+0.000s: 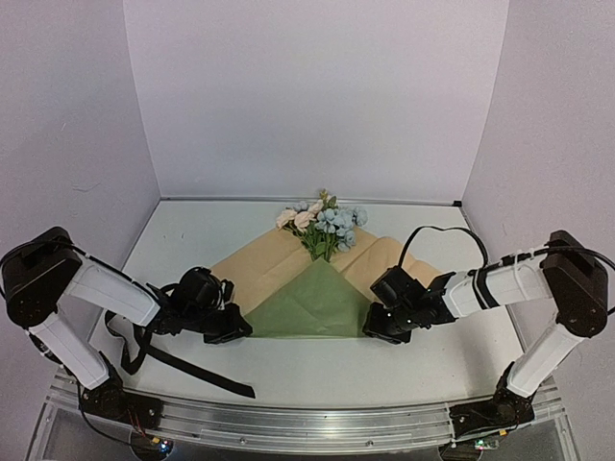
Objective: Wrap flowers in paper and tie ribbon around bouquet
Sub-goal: Press the fold line of the 1/4-folded wrapping paper.
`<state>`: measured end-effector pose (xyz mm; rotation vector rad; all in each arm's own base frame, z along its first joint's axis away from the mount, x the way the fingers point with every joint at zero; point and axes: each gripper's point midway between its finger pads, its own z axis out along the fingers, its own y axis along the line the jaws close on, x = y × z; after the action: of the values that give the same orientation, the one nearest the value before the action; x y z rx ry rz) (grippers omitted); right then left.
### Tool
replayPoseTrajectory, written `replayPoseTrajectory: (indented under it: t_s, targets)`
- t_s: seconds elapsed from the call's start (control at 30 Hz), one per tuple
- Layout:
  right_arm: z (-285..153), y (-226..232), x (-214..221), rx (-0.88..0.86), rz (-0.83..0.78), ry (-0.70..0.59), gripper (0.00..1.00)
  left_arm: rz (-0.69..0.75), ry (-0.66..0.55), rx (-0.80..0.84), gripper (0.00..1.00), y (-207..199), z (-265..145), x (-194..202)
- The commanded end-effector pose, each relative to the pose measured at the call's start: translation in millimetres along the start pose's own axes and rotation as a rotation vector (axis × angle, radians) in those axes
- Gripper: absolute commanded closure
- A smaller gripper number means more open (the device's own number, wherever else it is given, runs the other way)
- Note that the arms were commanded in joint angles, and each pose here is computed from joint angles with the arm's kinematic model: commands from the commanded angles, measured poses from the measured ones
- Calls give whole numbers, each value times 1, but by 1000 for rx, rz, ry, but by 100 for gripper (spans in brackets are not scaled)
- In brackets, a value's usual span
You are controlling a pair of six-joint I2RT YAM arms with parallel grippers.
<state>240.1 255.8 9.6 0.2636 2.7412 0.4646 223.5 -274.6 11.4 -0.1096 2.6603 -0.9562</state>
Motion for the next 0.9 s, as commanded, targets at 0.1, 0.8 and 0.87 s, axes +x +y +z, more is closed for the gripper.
replayPoseTrajectory:
  t_s: [0.1,0.8,0.87]
  targets:
    - [-3,-51,17,161,69,36,64,-102,-28,-315,93,81,-25,15]
    - [-24,-67,6,80,294,26,58,-131,-90,-424,97,108,-48,14]
    - [-26,-74,3,79,324,18,58,-130,-93,-423,98,107,-49,13]
